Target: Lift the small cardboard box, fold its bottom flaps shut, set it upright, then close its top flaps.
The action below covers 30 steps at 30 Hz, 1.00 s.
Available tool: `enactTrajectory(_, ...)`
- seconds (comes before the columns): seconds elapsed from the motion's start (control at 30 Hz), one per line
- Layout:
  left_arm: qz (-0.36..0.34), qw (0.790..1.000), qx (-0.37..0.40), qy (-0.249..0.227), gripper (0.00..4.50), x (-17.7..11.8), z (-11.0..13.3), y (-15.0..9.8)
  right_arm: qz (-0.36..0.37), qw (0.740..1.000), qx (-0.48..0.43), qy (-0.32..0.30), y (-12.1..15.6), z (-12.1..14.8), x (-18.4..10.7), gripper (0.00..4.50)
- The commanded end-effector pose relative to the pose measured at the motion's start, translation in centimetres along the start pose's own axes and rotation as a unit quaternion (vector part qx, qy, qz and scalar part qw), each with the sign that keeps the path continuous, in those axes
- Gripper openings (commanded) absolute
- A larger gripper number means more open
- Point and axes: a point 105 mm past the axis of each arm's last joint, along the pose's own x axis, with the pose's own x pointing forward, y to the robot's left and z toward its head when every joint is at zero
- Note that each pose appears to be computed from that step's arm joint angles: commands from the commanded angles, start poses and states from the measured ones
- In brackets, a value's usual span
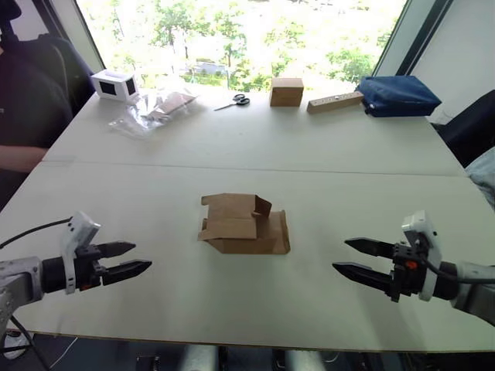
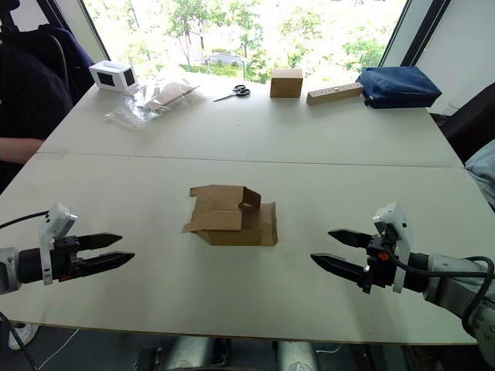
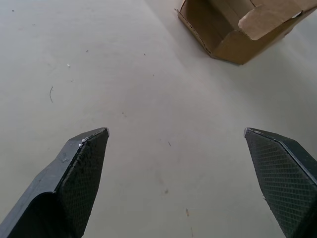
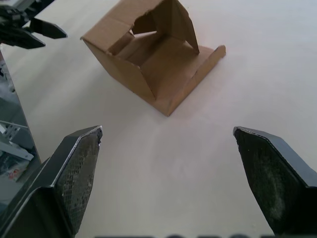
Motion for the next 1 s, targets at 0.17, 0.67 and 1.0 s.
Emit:
enactTrajectory(0.17,-0.006,1.000,0.022,0.011,4.50,-0.7,0.2,-0.1,0.005,1.000,-0.019,-0.007,0.6,0.8,0.3,4.43)
enactTrajectory(0.67,0.002,1.000,0.021,-0.011,4.50,-0.4,0.6,0.6,-0.003,0.999,-0.051,-0.010,-0.3,1.5,0.5,4.43)
enactTrajectory(1.0,-0.008,0.999,-0.024,-0.033,4.50,0.5,3.0,0.5,-0.040,0.994,-0.103,-0.002,-1.0,2.2,0.9,4.43)
